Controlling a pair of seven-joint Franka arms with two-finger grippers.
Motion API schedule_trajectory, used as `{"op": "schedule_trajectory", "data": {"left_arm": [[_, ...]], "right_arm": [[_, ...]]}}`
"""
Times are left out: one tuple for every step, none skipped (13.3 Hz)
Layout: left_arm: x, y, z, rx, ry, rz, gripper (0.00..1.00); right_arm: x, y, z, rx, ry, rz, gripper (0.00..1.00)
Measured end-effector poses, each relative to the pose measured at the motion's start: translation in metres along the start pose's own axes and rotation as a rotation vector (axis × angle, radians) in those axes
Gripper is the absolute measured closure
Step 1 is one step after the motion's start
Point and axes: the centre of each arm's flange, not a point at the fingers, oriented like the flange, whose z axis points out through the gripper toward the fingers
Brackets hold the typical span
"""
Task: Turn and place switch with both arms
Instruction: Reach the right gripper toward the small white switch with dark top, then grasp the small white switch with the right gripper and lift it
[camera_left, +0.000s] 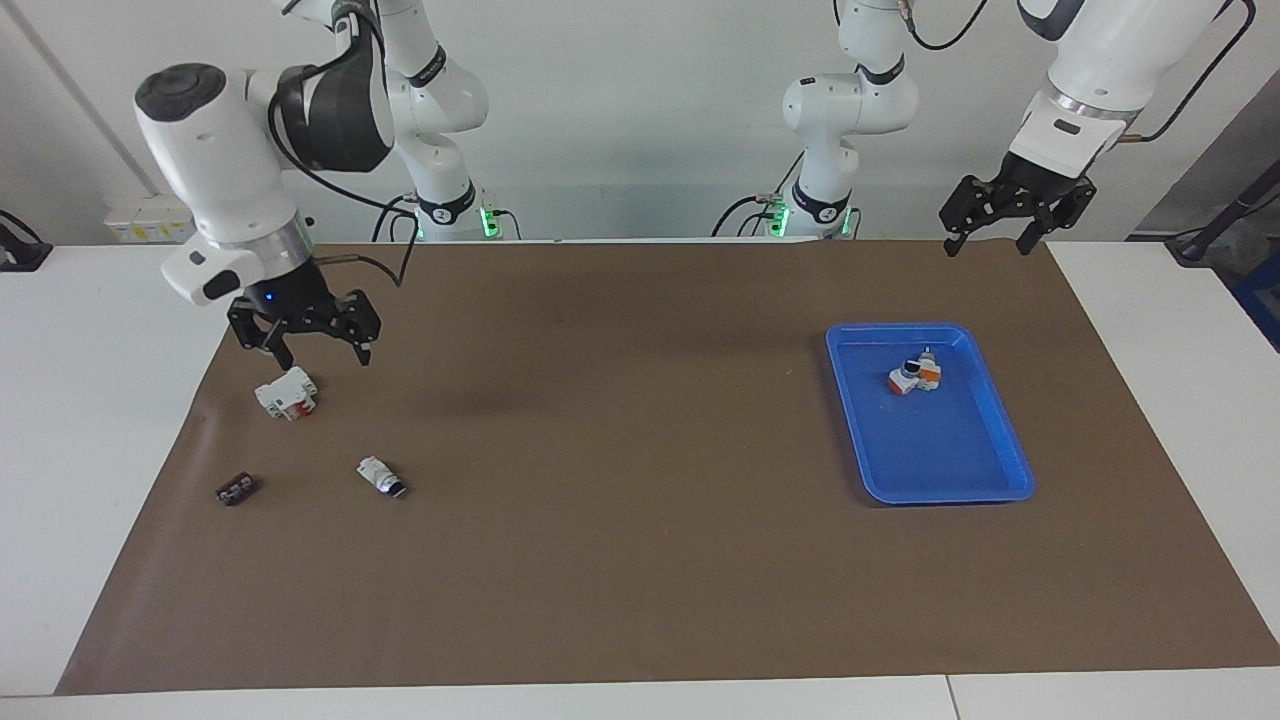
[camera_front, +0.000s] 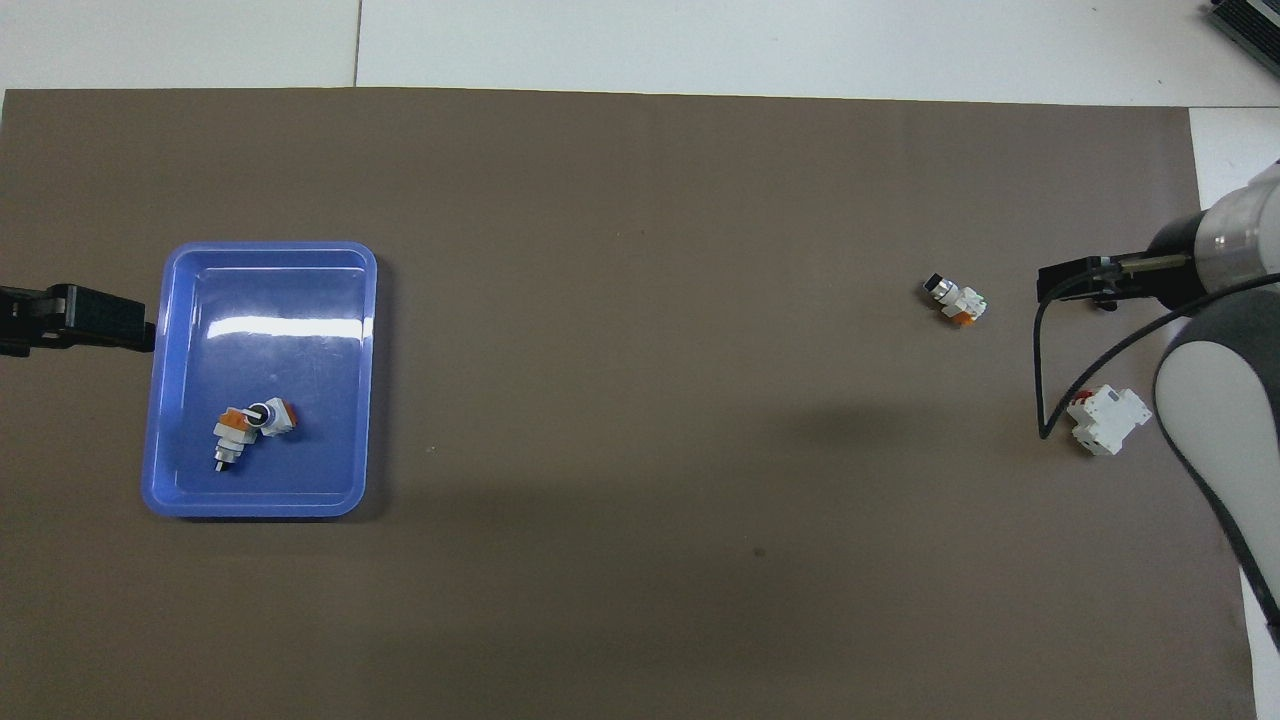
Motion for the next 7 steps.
{"op": "schedule_trajectory", "data": {"left_arm": [[0.000,-0.001,0.000,0.000,0.000,-0.002,0.00],[0.000,-0.002,0.000,0.000,-0.001,-0.003,0.00],[0.000,-0.002,0.000,0.000,-0.001,-0.004,0.00],[0.000,-0.003,0.000,0.000,-0.002,-0.005,0.00],[0.000,-0.004,0.000,0.000,-0.002,-0.008,0.00],[0.000,-0.006,0.000,0.000,-0.002,-0.011,0.00],[0.000,-0.008,0.000,-0.001,-0.002,-0.015,0.00]], "right_arm": [[0.000,0.008,0.027,0.017,0.012,-0.072,0.00],[-0.002,0.017,0.053,0.028,0.020,-0.161,0.00],[-0.006,0.024,0.074,0.043,0.029,-0.252,0.00],[-0.011,0.030,0.091,0.061,0.043,-0.337,0.00],[-0.018,0.035,0.107,0.071,0.065,-0.431,0.00],[-0.024,0.039,0.119,0.068,0.085,-0.525,0.00],[-0.032,0.044,0.129,0.064,0.090,-0.593,0.00]]}}
